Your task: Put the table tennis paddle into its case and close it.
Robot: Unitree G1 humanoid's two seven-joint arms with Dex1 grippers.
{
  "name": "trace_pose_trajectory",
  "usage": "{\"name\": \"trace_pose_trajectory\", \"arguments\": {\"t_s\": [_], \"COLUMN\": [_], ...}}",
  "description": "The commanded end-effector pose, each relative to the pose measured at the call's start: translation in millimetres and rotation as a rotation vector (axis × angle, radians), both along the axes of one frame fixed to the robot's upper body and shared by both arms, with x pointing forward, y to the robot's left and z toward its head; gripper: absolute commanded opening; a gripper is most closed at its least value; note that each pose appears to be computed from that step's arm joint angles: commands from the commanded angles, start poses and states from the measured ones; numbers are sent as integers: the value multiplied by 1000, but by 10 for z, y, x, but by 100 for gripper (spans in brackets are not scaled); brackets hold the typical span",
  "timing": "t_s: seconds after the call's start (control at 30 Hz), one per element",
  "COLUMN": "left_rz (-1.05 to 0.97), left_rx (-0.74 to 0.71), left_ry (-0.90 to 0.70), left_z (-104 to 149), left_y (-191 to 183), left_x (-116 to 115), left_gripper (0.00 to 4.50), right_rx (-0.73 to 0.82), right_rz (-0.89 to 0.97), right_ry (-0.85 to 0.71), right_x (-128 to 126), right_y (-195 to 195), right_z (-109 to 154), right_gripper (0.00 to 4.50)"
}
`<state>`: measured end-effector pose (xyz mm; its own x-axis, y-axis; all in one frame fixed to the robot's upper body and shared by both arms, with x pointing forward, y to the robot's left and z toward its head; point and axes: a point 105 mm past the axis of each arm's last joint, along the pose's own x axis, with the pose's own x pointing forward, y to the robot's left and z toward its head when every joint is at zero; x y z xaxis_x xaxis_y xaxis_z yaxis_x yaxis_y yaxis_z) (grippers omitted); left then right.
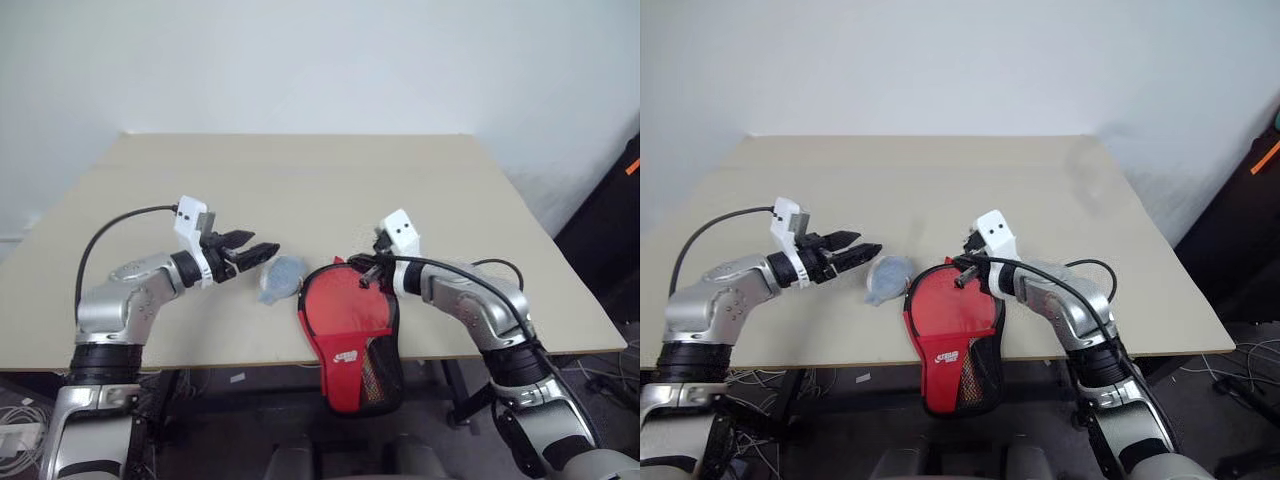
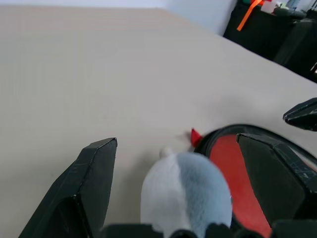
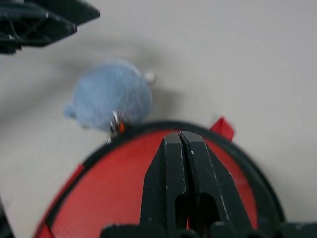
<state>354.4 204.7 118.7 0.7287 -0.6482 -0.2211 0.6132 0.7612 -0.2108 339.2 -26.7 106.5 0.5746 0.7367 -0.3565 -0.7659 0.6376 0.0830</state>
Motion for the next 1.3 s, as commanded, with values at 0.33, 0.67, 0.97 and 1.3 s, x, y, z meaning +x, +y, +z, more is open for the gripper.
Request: {"name": "trace_pose_trajectory", "arguments": {"t_s": [0.33, 0.67, 0.97, 1.3], "left_rz": [114, 182, 301, 308], "left_rx": [-38, -302, -458, -429], "left_ry": [76, 32, 57, 120], "left_z": [-446, -184, -126, -333], "left_y": [78, 129, 305, 108], "left_x": [33, 114, 250, 352], "left_gripper": [410, 410, 410, 410], "right_rx": [-14, -40, -40, -32], "right_rz": [74, 72, 91, 103], "right_ry": [44, 69, 71, 66], "right_x": [-90, -115, -146, -164], "right_y": [264, 272, 315, 366], "right_z": [-411, -533, -528, -496], "right_gripper": [2, 2, 2, 2]}}
